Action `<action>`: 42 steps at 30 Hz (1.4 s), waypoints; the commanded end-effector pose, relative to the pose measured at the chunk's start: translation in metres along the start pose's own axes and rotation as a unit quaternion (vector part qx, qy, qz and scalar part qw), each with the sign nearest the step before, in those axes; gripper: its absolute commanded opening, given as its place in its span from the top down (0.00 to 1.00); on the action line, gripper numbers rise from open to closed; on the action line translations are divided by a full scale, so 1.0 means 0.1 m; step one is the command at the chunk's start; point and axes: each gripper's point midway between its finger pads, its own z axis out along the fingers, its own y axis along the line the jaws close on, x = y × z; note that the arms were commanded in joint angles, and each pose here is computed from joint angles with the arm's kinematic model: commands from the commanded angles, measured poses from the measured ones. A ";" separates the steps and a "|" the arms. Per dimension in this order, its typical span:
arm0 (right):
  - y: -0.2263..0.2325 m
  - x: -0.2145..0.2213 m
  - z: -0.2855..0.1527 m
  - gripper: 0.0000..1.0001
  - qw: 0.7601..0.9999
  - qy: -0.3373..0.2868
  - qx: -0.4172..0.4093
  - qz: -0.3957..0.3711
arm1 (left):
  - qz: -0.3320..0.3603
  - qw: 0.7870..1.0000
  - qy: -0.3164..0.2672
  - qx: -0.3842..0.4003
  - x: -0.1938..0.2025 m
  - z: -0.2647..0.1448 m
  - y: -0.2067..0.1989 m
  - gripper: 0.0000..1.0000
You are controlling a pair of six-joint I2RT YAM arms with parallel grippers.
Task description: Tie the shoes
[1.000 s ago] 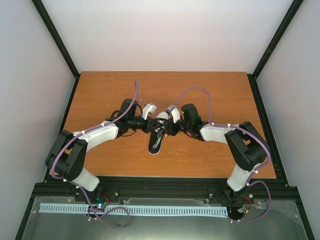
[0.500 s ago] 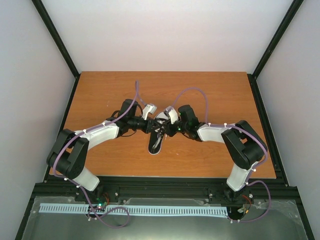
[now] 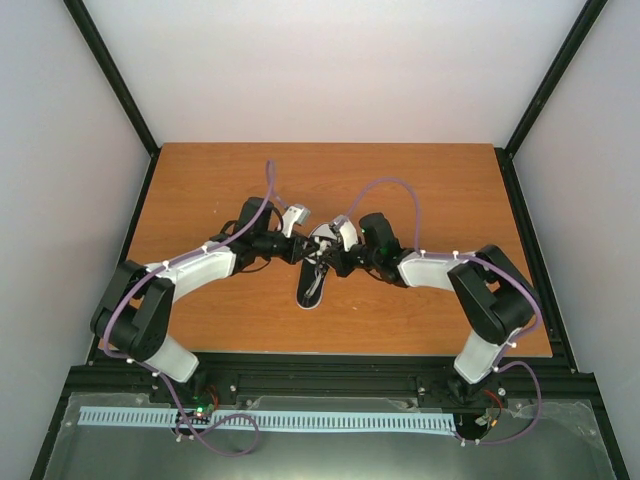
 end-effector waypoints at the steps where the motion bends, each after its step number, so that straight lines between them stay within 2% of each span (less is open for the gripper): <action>1: 0.01 -0.05 -0.17 0.97 0.999 -0.019 0.030 -0.004 | 0.016 0.999 -0.028 -0.014 -0.20 -0.10 -0.02 0.99; 7: -0.22 0.09 -0.29 0.97 0.993 -0.005 0.110 0.028 | 0.013 1.000 -0.018 0.018 -0.13 -0.04 -0.07 0.99; 13: -0.22 0.27 -0.33 0.96 0.993 0.002 0.110 0.051 | 0.008 0.999 -0.002 0.031 -0.10 0.10 -0.12 0.99; 15: -0.19 0.30 -0.35 0.93 0.993 0.000 0.105 0.052 | 0.011 0.999 0.002 0.035 -0.09 0.13 -0.14 0.99; 18: -0.15 0.29 -0.42 0.84 0.993 -0.006 0.104 0.055 | 0.015 0.999 0.007 0.040 -0.08 0.17 -0.19 0.99; 24: 0.00 0.18 -0.66 0.44 0.994 -0.041 0.100 0.030 | 0.013 0.999 0.007 0.037 -0.07 0.17 -0.19 0.99; 29: 0.33 -0.14 -0.78 0.24 0.996 -0.083 0.034 -0.022 | 0.009 0.999 0.007 0.043 -0.06 0.15 -0.22 0.99; 33: 0.45 -0.37 -0.74 0.16 0.994 -0.099 -0.010 -0.045 | 0.012 0.999 0.006 0.046 -0.07 0.13 -0.24 0.99; 42: 0.41 -0.59 -0.50 0.12 0.991 -0.091 -0.088 -0.042 | 0.017 0.998 0.014 0.059 -0.03 0.11 -0.29 0.99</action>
